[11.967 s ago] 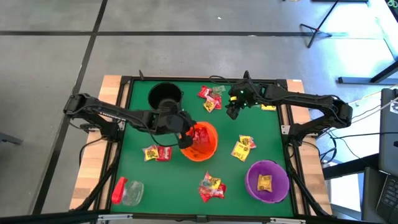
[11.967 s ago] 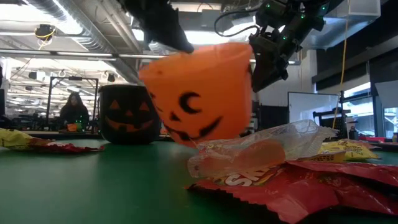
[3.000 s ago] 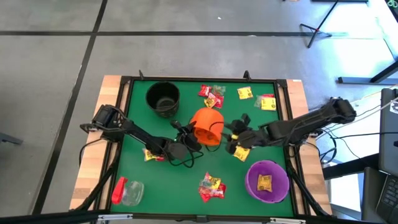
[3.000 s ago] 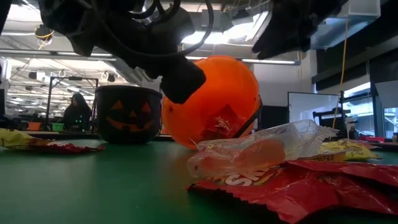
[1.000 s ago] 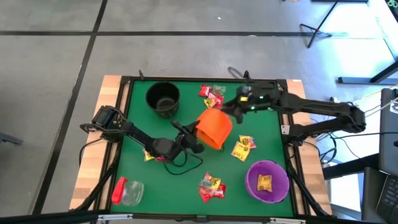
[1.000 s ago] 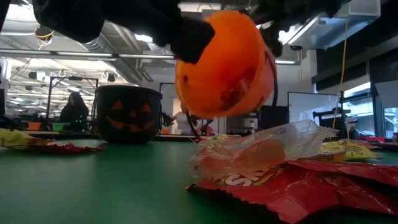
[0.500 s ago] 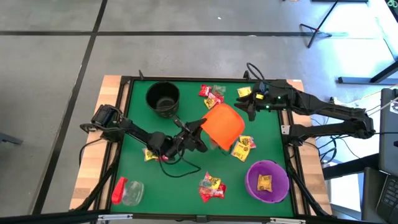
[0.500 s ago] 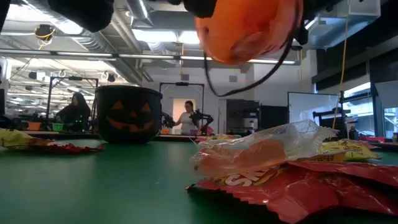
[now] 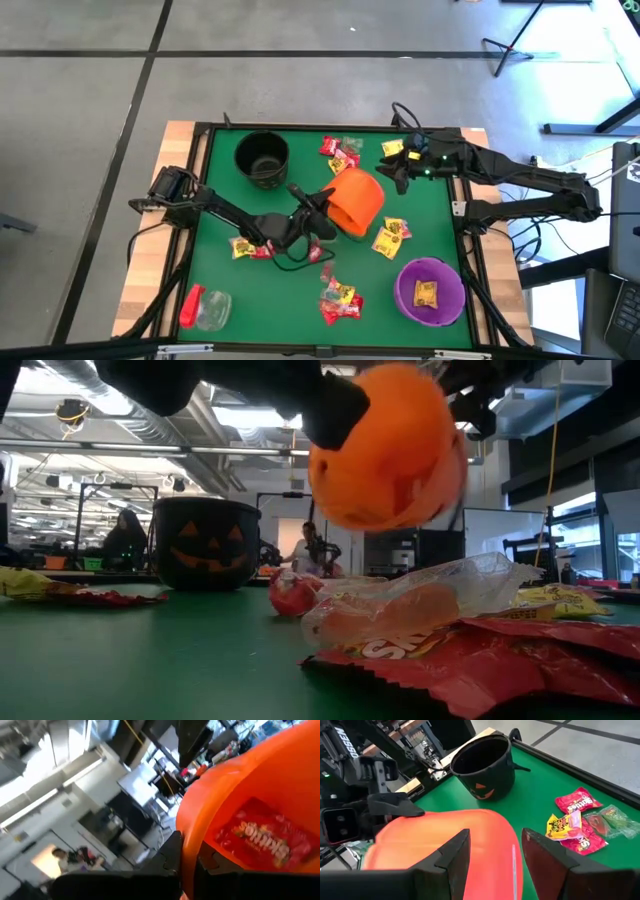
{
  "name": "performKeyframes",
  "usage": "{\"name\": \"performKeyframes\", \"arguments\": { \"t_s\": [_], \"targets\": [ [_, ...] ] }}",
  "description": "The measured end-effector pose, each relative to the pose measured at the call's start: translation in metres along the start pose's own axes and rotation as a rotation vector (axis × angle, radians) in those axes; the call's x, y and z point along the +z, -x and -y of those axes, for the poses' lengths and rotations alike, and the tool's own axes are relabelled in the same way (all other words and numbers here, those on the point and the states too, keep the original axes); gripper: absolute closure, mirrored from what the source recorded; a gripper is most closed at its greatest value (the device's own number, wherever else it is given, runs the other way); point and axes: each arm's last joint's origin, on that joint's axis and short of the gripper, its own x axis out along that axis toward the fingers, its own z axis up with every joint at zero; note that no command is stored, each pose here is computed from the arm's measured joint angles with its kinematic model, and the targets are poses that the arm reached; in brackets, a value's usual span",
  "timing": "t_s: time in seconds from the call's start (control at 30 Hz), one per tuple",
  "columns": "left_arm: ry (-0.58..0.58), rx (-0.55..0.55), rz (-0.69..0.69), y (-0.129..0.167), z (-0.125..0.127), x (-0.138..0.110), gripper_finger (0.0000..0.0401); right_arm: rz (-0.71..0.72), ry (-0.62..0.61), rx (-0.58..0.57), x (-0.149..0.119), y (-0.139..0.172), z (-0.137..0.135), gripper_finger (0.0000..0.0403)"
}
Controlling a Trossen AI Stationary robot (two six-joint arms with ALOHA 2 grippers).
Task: Sort candy
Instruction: Pour the candies from the orange bin on the table
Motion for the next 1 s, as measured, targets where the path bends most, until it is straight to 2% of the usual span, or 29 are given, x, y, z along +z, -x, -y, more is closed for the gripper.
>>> {"name": "performKeyframes", "arguments": {
  "t_s": [0.33, 0.6, 0.77, 1.0],
  "targets": [
    [0.045, 0.047, -0.069, 0.001, 0.000, -0.002, 0.0401, -0.012, 0.008, -0.003, -0.001, 0.000, 0.000, 0.0226],
    [0.072, 0.056, -0.094, -0.002, 0.000, -0.005, 0.0401, -0.042, 0.039, 0.058, -0.003, 0.000, -0.004, 0.0226],
    [0.127, 0.042, -0.128, -0.005, 0.003, -0.010, 0.0401, -0.056, 0.134, 0.111, -0.012, 0.001, -0.022, 0.0226],
    [0.180, -0.039, -0.171, -0.010, -0.007, 0.005, 0.0401, -0.045, 0.174, 0.084, -0.018, 0.003, -0.032, 0.0226]
  ]
}}
